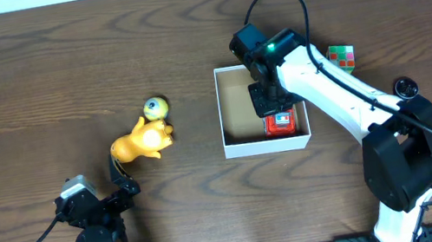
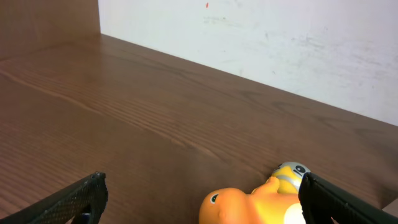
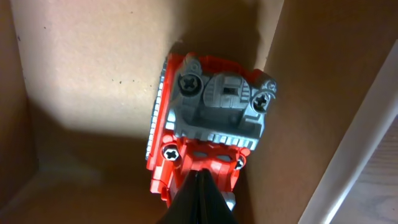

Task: Pack container
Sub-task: 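Lower the red toy robot into the white box with the right gripper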

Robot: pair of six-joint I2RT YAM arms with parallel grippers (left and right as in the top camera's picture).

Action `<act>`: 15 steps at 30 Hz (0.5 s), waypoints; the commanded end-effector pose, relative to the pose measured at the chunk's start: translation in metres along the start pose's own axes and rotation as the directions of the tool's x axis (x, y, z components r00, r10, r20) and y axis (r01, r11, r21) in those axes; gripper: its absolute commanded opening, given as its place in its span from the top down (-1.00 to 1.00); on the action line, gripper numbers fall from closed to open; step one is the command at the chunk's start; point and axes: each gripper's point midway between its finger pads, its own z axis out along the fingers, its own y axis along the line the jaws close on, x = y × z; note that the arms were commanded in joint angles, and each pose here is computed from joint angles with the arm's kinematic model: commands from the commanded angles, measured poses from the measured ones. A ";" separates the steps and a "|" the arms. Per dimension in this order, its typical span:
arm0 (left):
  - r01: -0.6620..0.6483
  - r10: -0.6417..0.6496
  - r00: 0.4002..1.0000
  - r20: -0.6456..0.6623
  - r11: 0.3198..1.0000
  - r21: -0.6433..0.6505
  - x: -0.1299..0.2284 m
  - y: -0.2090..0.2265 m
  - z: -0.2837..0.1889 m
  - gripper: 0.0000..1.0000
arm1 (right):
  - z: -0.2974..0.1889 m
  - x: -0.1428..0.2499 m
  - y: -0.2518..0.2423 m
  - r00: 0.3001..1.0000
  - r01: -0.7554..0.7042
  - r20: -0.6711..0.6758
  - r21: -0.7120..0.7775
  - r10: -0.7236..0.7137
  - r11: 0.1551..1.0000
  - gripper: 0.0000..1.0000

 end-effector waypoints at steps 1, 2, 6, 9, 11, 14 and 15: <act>-0.023 0.022 0.999 -0.025 1.000 -0.018 0.013 0.005 0.003 -0.96 | 0.003 0.003 -0.001 1.000 0.021 -0.008 0.015 -0.021 1.000 0.97; -0.023 0.022 0.999 -0.025 1.000 -0.018 0.013 0.005 0.003 -0.96 | 0.003 0.003 0.000 1.000 0.022 -0.007 0.015 -0.022 1.000 0.97; -0.023 0.022 0.999 -0.025 1.000 -0.018 0.013 0.005 0.003 -0.96 | 0.003 0.002 0.000 1.000 0.021 -0.002 0.012 -0.021 1.000 0.97; -0.023 0.022 0.999 -0.025 1.000 -0.018 0.013 0.005 0.003 -0.96 | 0.003 0.001 0.000 1.000 0.021 0.000 0.012 -0.021 1.000 0.97; -0.023 0.022 0.999 -0.025 1.000 -0.018 0.013 0.005 0.003 -0.96 | 0.003 0.001 0.000 1.000 0.021 -0.001 0.012 -0.021 1.000 0.97; -0.023 0.022 0.999 -0.025 1.000 -0.018 0.013 0.005 0.003 -0.96 | 0.003 0.001 0.000 1.000 0.020 0.000 0.012 -0.020 1.000 0.98; -0.023 0.022 0.999 -0.025 1.000 -0.018 0.013 0.005 0.003 -0.96 | 0.003 0.001 0.001 1.000 0.020 0.002 0.010 -0.020 1.000 0.97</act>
